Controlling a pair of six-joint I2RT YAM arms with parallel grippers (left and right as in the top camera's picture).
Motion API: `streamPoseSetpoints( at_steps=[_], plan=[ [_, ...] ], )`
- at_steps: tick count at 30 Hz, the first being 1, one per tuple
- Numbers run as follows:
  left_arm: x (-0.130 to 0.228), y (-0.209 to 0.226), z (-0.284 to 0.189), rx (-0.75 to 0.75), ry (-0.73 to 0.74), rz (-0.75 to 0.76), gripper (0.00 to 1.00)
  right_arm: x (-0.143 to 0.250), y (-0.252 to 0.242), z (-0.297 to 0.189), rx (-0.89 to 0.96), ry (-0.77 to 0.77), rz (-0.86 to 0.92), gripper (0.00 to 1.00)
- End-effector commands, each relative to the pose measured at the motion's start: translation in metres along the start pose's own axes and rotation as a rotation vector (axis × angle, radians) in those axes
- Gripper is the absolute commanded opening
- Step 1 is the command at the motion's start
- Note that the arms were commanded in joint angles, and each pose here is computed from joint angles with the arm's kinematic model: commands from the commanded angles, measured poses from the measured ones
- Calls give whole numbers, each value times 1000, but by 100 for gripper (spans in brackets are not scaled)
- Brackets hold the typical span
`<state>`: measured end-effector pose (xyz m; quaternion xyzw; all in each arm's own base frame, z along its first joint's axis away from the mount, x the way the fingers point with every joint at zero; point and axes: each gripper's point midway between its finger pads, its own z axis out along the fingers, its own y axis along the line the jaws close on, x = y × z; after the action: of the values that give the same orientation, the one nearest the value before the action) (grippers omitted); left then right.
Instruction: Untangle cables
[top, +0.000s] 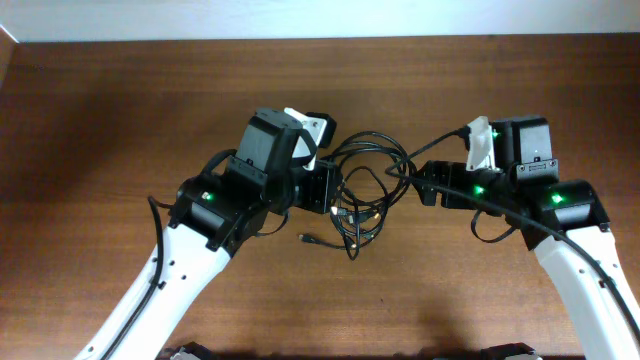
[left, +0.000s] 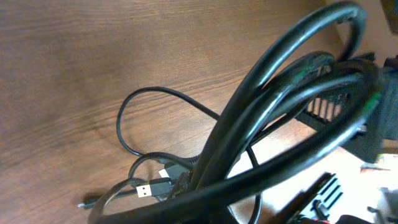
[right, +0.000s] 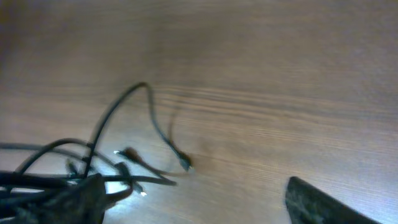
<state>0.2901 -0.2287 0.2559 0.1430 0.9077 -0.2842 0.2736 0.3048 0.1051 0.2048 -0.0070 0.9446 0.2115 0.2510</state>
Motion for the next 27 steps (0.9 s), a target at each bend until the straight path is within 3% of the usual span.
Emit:
streamPoseSetpoints(
  at_steps=[1,6,15,19,24,27],
  plan=[
    [-5,-1,-10,-7,-39,65,0,-3,32,-13,-158,-16,-83,85],
    [-6,1,-10,-23,-45,65,0,-2,47,-27,-227,-53,-200,78],
    [-9,6,-11,-50,-60,-3,0,-1,59,-57,-242,-143,-309,76],
    [-9,-1,-10,-13,-55,0,0,5,69,-61,-301,-146,-405,76],
    [-14,-28,-12,138,-62,27,0,7,75,-60,-338,-161,-576,76],
    [-12,-37,-14,187,-52,49,0,3,71,-56,-313,-170,-613,69]
  ],
)
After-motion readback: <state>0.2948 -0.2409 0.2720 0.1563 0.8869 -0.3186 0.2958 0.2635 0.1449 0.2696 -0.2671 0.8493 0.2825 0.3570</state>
